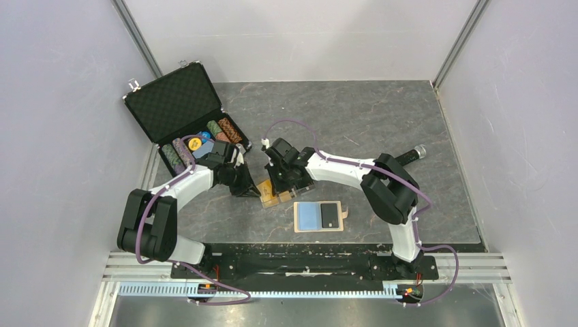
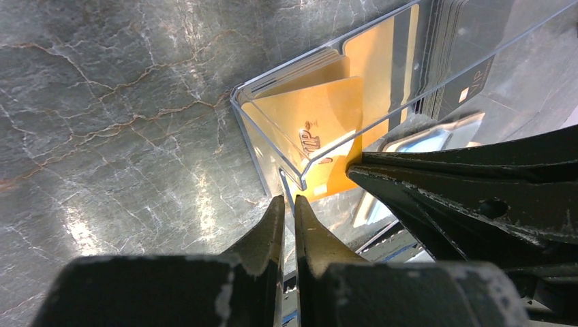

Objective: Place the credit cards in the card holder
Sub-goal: Pick up the credit card from the storage box.

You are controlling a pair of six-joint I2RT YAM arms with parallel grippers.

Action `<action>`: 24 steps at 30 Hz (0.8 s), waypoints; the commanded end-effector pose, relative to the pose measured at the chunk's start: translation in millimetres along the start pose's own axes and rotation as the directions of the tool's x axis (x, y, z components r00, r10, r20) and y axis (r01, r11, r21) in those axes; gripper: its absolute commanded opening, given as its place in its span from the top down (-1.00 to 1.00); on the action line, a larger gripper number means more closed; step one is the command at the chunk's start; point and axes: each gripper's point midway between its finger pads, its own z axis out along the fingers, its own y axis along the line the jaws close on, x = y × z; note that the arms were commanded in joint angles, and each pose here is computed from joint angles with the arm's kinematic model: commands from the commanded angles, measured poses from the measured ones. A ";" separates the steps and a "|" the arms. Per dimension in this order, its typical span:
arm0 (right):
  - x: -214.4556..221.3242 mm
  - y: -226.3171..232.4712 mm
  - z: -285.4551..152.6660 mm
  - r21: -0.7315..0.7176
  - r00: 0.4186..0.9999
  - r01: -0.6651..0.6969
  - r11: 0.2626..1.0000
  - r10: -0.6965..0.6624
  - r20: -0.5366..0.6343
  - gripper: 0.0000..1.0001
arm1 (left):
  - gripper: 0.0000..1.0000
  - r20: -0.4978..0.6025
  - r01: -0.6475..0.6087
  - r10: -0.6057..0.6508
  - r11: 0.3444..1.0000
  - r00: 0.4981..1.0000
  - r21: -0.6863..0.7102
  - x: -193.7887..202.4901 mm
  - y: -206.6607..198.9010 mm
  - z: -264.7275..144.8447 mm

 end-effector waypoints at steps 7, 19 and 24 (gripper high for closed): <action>-18.5 56.2 -17.5 -0.215 0.995 0.014 0.977 0.007 0.098 1.00 | 0.85 -0.008 -0.035 0.035 0.995 0.999 -0.091 4.3 20.7 4.8; -7.1 44.7 0.9 -0.184 0.998 -0.015 0.983 0.025 0.055 0.37 | 0.85 -0.009 -0.036 0.036 0.995 0.999 -0.094 5.4 22.0 5.1; -4.5 38.7 6.5 -0.155 0.999 -0.022 0.988 0.030 0.043 0.63 | 0.85 -0.008 -0.037 0.036 0.995 0.999 -0.097 5.6 22.7 4.8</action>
